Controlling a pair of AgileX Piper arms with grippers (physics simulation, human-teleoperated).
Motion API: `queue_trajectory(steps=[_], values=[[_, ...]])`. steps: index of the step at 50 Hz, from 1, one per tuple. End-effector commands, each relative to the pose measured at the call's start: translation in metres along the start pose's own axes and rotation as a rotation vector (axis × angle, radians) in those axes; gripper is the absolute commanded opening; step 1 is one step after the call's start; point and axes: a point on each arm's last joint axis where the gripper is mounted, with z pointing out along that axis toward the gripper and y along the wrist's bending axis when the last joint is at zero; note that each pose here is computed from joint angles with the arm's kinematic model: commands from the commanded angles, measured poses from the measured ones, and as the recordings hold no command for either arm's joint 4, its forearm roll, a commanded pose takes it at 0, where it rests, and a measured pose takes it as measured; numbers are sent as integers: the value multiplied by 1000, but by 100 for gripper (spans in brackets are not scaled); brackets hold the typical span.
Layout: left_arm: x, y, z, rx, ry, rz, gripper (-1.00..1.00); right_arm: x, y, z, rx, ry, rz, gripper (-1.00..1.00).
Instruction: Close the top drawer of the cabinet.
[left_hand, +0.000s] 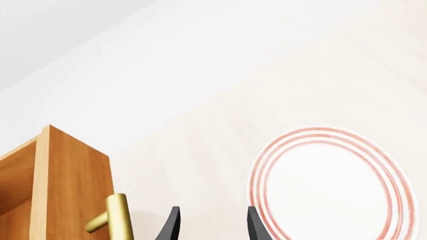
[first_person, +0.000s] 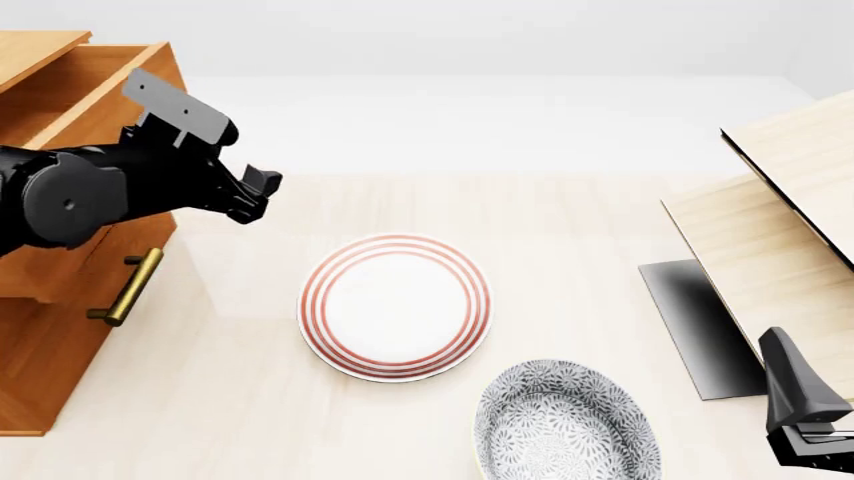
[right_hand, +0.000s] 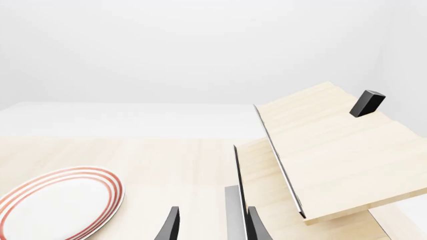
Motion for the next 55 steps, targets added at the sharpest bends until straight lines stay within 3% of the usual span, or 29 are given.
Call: queue_trajectory(steps=[1,15,23,55], values=[[6,24,-14,-82,5,-38,100,0,0,0,0,0,0,100],[25,40,-11,-141,42,-46,100,0,0,0,0,0,0,100],[41,61,-5,-207,78,-48,100,0,0,0,0,0,0,100],[51,98,-42,-361,102,-93,100,0,0,0,0,0,-1,100]])
